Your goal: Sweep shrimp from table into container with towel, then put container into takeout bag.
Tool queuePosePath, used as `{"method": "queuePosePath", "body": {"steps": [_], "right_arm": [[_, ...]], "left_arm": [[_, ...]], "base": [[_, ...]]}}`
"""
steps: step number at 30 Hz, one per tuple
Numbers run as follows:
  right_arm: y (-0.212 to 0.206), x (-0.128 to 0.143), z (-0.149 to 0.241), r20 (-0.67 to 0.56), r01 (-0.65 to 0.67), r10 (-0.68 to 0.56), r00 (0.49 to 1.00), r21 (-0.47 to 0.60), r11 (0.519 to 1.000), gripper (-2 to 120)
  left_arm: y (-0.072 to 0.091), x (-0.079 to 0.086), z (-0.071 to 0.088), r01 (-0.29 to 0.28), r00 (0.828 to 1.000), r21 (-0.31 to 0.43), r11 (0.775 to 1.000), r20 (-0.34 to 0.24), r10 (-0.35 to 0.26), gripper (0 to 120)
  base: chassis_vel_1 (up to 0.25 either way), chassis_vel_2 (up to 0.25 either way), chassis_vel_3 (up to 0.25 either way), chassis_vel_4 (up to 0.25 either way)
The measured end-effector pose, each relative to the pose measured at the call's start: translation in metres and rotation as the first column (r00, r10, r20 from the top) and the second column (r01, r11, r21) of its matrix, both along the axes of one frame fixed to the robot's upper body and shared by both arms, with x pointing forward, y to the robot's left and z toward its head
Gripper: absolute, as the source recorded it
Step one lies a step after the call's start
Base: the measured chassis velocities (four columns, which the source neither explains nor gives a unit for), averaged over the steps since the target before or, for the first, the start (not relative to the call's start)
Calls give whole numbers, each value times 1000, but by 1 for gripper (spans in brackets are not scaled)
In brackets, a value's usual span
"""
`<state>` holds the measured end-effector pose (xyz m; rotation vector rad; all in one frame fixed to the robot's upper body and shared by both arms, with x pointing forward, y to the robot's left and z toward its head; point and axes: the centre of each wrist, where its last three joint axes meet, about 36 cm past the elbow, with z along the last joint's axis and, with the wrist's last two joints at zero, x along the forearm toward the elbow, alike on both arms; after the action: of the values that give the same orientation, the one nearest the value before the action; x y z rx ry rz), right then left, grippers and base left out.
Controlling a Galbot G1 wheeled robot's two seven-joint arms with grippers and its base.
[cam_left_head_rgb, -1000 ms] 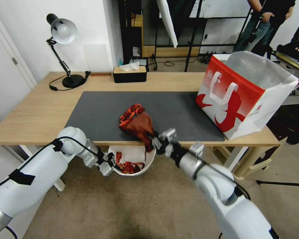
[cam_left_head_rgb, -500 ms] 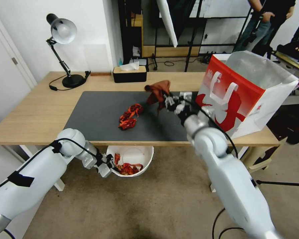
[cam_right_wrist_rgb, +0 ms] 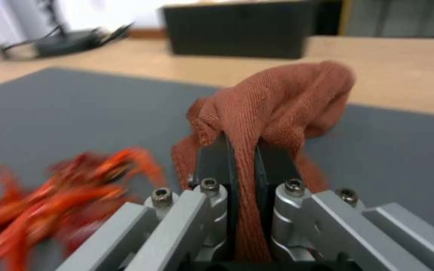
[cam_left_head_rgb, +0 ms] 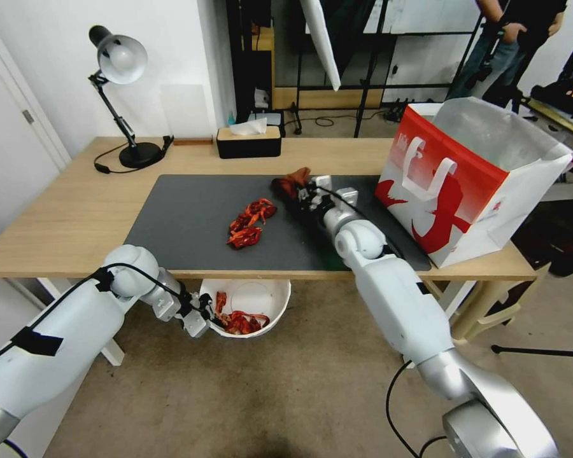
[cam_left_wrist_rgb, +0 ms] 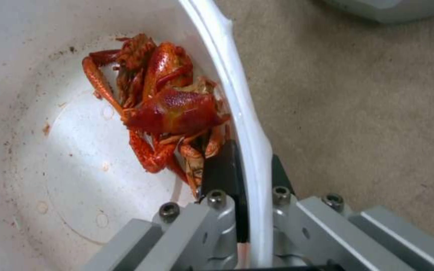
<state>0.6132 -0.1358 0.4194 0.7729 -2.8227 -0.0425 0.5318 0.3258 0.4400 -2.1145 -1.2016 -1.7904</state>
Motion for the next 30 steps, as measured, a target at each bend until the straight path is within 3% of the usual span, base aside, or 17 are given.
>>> {"method": "queuePosePath", "body": {"steps": [9,30], "right_arm": [[-12,-25,-9,-21,-140,140,990,-36,989,4],[-32,-71,-8,-12,-312,311,950,-53,949,4]], "left_arm": [[7,5,2,-13,1000,0,1000,5,13,0],[4,13,9,-9,1000,-2,1000,18,9,0]], "base": [[0,0,0,0],[0,0,0,0]]}}
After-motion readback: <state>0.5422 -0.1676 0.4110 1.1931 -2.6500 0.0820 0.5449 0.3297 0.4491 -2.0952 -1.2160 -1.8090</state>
